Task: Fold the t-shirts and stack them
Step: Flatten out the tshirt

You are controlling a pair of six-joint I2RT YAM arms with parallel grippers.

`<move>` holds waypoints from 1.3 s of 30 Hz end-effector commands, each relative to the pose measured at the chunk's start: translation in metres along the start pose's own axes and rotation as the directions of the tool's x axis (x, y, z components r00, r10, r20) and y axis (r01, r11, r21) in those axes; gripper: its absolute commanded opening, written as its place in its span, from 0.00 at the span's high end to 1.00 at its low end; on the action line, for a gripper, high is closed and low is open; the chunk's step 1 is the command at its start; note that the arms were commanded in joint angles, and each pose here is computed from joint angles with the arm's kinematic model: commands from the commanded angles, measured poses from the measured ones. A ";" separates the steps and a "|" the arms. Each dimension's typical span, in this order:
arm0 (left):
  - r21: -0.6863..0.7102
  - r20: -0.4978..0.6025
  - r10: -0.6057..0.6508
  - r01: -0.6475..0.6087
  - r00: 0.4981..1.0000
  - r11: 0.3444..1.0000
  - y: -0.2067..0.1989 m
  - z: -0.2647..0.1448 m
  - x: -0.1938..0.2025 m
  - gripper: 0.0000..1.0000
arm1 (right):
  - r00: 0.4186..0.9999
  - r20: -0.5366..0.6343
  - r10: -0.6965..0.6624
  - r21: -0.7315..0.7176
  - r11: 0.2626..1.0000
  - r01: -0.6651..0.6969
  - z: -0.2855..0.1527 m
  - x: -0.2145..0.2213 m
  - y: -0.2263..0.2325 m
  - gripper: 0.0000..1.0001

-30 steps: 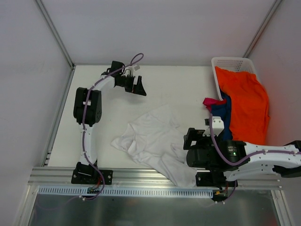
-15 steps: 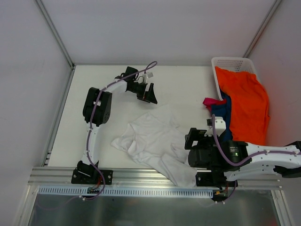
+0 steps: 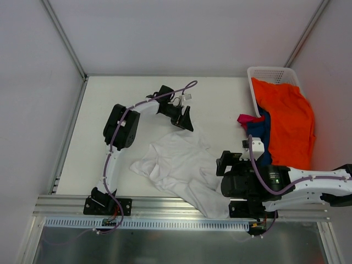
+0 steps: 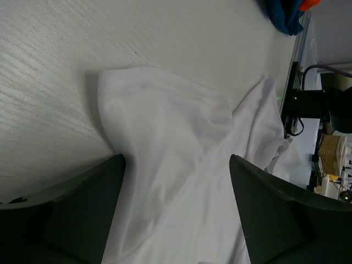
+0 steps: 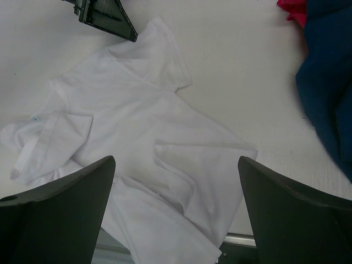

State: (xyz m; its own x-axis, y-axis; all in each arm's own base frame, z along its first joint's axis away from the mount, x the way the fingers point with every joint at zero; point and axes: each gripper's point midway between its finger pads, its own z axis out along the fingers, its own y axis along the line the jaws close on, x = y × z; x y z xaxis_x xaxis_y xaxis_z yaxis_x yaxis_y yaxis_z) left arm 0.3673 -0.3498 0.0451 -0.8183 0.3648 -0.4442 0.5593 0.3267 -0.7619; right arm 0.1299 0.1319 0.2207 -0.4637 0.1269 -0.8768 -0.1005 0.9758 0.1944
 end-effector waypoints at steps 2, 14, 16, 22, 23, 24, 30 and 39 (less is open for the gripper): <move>-0.071 -0.083 -0.113 0.107 0.990 0.992 0.030 0.008 0.042 0.24 | 0.999 0.009 -0.035 0.014 0.999 0.035 -0.001 -0.003 -0.004 0.01; -0.087 -0.082 -0.133 0.126 0.988 0.988 0.030 0.012 0.040 0.98 | 1.000 0.011 -0.026 -0.007 1.000 0.026 -0.003 -0.004 0.001 0.01; -0.103 -0.083 -0.126 0.117 0.989 0.988 0.031 0.012 0.040 1.00 | 1.000 0.009 -0.018 -0.010 1.000 0.018 -0.003 -0.004 0.000 0.00; -0.127 -0.063 -0.108 0.099 0.992 0.987 0.021 0.008 0.029 1.00 | 1.000 0.006 -0.007 -0.020 1.000 0.007 -0.002 0.001 0.001 0.00; -0.125 -0.052 -0.091 0.084 0.995 0.989 0.013 0.005 0.022 1.00 | 1.000 0.007 -0.010 -0.019 1.000 0.010 -0.001 0.001 0.001 0.01; -0.128 -0.024 -0.052 0.048 0.998 0.991 -0.003 -0.005 0.007 1.00 | 1.000 0.011 -0.015 -0.015 1.000 0.015 -0.001 0.002 0.001 0.01; -0.233 0.087 0.160 -0.136 0.983 0.963 -0.095 -0.079 -0.060 1.00 | 0.998 0.041 -0.046 0.001 0.999 0.046 0.002 -0.002 0.007 0.00; -0.305 0.250 0.454 -0.375 0.855 0.875 -0.242 -0.181 -0.099 1.00 | 0.989 0.088 -0.123 0.082 0.990 0.116 0.015 -0.012 0.027 0.00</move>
State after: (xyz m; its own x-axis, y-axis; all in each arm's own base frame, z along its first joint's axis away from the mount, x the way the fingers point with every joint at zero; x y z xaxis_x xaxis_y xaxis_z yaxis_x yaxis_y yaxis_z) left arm 0.3685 -0.3223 0.3056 -0.5579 0.2512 -0.7910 0.7944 0.4373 -0.4215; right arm 0.1365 0.1465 0.2134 -0.4183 0.0114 -0.9082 -0.0901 0.9945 0.0540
